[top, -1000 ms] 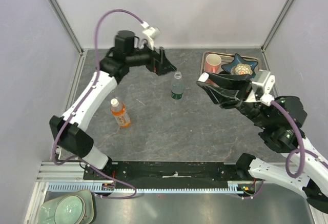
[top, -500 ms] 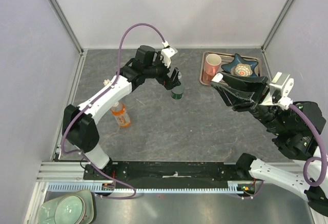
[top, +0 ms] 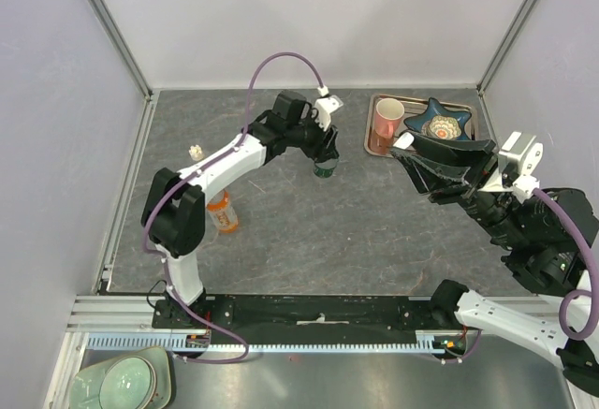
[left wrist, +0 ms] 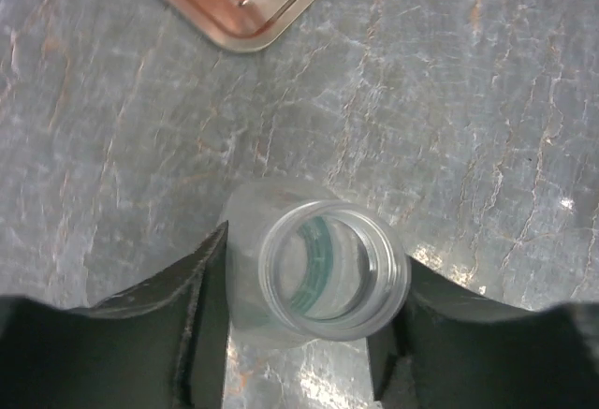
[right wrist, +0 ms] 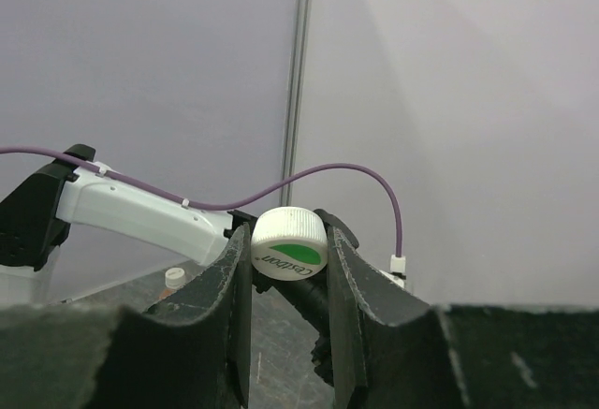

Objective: Screw on the bottle caps
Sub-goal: Pick up the plastic bottle at the center of the board, then screw the bottle cap onto the plastic bottle.

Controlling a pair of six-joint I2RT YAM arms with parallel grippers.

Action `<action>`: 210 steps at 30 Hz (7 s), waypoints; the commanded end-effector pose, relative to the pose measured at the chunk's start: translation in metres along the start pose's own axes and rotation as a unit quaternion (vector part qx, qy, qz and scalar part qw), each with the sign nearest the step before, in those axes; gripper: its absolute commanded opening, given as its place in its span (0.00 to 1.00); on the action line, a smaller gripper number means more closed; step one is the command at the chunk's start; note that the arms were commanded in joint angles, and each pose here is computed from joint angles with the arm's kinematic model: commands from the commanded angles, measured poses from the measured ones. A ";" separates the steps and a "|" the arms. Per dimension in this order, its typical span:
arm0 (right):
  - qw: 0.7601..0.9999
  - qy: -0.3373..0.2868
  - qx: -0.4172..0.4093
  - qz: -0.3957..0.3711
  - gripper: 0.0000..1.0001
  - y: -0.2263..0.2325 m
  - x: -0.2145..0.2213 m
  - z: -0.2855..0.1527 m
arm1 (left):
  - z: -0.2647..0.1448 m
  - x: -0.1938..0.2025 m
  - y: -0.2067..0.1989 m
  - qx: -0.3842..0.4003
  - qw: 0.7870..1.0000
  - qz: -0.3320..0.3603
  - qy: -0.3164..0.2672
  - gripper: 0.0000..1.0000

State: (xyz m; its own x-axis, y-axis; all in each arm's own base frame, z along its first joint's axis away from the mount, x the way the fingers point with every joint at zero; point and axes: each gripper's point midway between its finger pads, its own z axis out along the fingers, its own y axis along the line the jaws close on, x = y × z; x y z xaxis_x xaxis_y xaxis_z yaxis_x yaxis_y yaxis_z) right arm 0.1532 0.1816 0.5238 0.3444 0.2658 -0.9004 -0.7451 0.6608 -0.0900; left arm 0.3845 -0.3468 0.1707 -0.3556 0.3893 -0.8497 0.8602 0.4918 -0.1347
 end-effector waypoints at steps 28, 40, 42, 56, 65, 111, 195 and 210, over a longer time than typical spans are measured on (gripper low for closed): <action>0.996 -0.002 0.007 0.085 0.19 0.002 -0.021 0.012 | 0.018 0.192 -0.183 0.191 0.775 0.313 0.514 0.64; 0.996 0.005 0.003 0.087 0.20 0.005 -0.015 0.013 | 0.024 0.154 -0.207 0.200 0.832 0.291 0.429 0.99; 0.996 0.007 0.003 0.084 0.21 0.005 -0.014 0.014 | 0.021 0.145 -0.213 0.205 0.842 0.281 0.413 0.99; 0.997 0.021 0.008 0.078 0.23 0.003 -0.008 0.011 | -0.057 0.116 -0.188 0.130 0.886 0.289 0.337 0.99; 0.996 0.030 0.002 0.081 0.23 0.006 -0.002 0.016 | -0.052 0.143 -0.146 0.059 0.904 0.267 0.327 0.99; 0.994 0.060 0.014 0.089 0.21 0.004 0.014 0.014 | -0.081 0.172 -0.144 0.028 0.918 0.218 0.330 0.66; 0.897 0.334 -0.279 0.081 0.19 0.097 0.102 0.020 | -0.287 0.039 -0.168 0.027 0.966 0.258 0.007 0.50; 0.860 0.365 -0.336 0.117 0.23 0.122 0.118 0.006 | -0.290 0.036 -0.170 0.032 0.967 0.251 -0.001 0.50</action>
State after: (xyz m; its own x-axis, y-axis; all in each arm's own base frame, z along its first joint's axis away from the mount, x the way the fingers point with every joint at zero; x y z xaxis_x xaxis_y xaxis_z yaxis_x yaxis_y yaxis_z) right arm 0.1117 0.2924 0.4083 -0.1398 -0.3399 -0.9300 -0.9899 0.0703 0.1231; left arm 0.1213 -0.1827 0.2875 0.0754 0.6294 -0.7734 0.9483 0.1945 0.2507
